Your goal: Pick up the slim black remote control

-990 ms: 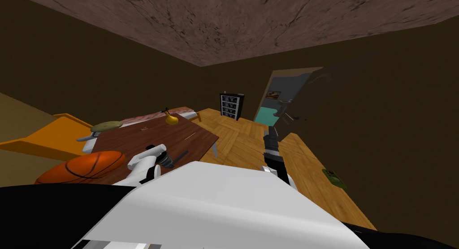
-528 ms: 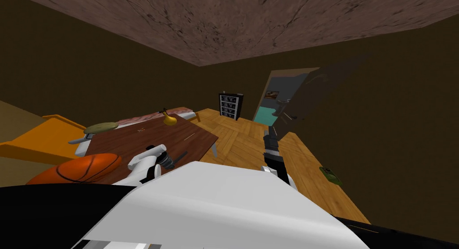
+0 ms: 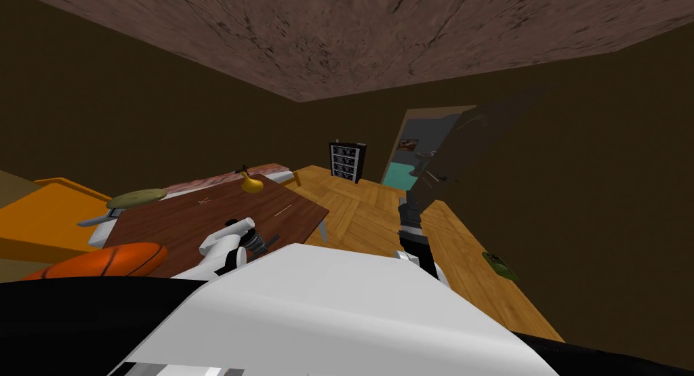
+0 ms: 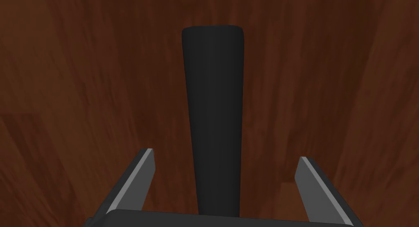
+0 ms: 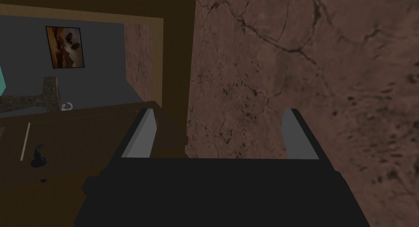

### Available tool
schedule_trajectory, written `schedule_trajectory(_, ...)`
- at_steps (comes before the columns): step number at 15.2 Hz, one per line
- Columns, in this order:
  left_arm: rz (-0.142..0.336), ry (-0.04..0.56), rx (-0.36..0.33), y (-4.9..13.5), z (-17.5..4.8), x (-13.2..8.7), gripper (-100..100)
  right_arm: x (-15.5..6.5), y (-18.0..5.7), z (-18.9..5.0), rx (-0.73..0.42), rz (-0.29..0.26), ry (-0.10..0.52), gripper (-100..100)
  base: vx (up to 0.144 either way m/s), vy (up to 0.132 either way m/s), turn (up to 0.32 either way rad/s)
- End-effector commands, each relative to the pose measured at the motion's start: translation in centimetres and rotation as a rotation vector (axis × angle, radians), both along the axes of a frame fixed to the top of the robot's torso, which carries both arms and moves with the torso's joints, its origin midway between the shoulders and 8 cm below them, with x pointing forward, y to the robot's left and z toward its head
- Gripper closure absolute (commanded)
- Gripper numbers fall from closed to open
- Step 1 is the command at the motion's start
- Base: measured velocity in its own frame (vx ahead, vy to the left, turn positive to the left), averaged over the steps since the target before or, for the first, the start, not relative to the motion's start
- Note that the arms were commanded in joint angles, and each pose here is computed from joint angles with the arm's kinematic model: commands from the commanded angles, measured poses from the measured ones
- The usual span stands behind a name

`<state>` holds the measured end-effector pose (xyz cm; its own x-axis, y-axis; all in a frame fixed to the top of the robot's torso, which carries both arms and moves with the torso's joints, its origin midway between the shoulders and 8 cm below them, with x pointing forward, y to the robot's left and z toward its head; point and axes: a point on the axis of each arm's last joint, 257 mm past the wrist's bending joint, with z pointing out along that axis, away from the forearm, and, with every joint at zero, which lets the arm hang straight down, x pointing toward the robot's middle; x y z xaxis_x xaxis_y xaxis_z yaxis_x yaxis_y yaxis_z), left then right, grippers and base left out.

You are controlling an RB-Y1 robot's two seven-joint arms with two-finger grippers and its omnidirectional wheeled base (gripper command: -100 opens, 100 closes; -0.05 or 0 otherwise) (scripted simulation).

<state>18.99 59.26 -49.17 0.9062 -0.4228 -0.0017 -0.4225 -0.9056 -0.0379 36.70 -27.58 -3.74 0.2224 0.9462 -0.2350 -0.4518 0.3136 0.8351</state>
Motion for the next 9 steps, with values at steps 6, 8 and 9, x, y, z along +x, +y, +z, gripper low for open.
schedule_trajectory(6, -0.01, -0.018, 0.001, -1.3, -1.6, 0.6, -100, 0.0, 0.0, 0.0, 0.0, 0.0, 0.0, 0, -0.013, 0.031, 0.031)
schedule_trajectory(8, -0.011, -0.02, 0.003, -1.3, -1.6, 0.6, 100, 0.0, 0.0, 0.0, 0.0, 0.0, 0.0, 0, -0.003, 0.004, -0.001)
schedule_trajectory(9, -0.011, -0.02, 0.003, -1.3, -1.6, 0.6, 100, 0.0, 0.0, 0.0, 0.0, 0.0, 0.0, 0, 0.0, 0.006, 0.001)
